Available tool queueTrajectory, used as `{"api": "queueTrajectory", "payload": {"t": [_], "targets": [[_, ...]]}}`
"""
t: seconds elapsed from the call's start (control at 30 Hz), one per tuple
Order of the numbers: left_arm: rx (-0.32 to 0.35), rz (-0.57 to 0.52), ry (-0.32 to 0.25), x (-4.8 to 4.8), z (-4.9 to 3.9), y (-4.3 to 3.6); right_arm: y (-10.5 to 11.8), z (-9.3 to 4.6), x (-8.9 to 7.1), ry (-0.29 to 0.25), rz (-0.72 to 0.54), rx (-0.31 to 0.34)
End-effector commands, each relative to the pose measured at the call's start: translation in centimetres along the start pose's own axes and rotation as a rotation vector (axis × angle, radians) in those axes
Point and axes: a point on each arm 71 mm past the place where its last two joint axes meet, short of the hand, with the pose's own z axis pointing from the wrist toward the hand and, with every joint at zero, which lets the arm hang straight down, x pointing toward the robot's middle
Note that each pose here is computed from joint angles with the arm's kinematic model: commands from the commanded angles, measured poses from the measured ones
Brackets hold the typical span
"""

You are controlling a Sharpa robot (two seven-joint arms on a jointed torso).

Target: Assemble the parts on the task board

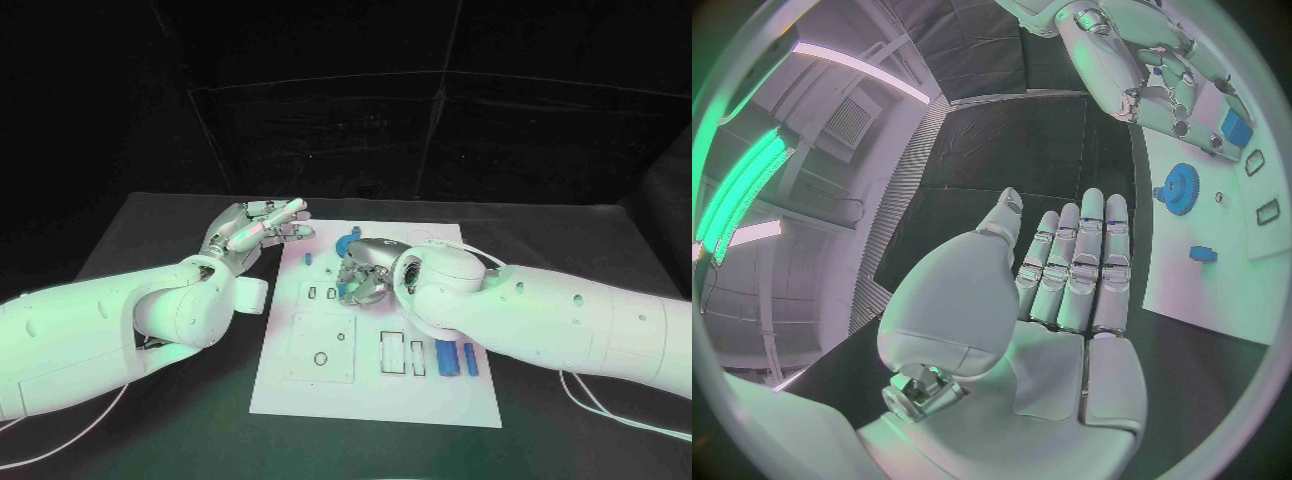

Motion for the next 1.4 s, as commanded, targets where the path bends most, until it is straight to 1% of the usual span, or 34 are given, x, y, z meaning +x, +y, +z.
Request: {"api": "queueTrajectory", "payload": {"t": [0.03,0.2,0.57,0.8,0.9,1.0,1.2,1.3,1.4], "targets": [[0.006,-0.007,0.013,0.13,0.03,-0.13,-0.2,0.0,0.3,0.01,-0.009,0.016],[0.005,-0.007,0.014,0.15,0.03,-0.12,-0.2,0.0,0.2,-0.008,-0.003,0.016],[0.004,-0.008,0.015,0.14,0.04,-0.12,0.0,-0.1,0.1,-0.023,0.003,0.012],[0.004,-0.008,0.015,0.12,0.04,-0.12,0.1,-0.3,-0.1,-0.06,0.01,0.004],[0.004,-0.008,0.015,0.08,0.05,-0.12,0.1,-0.5,-0.3,-0.09,0.021,-0.005],[0.004,-0.008,0.015,0.02,0.07,-0.12,0.1,-0.7,-0.7,-0.136,0.037,-0.028],[-0.001,0.018,0.026,-0.21,0.14,-0.08,-0.1,-1.7,-1.4,-0.223,0.076,-0.104],[-0.004,0.045,0.035,-0.35,0.2,-0.04,-0.3,-2.2,-1.8,-0.259,0.104,-0.155],[-0.017,0.081,0.058,-0.48,0.29,0.07,-0.6,-2.9,-2.2,-0.285,0.139,-0.223]]}}
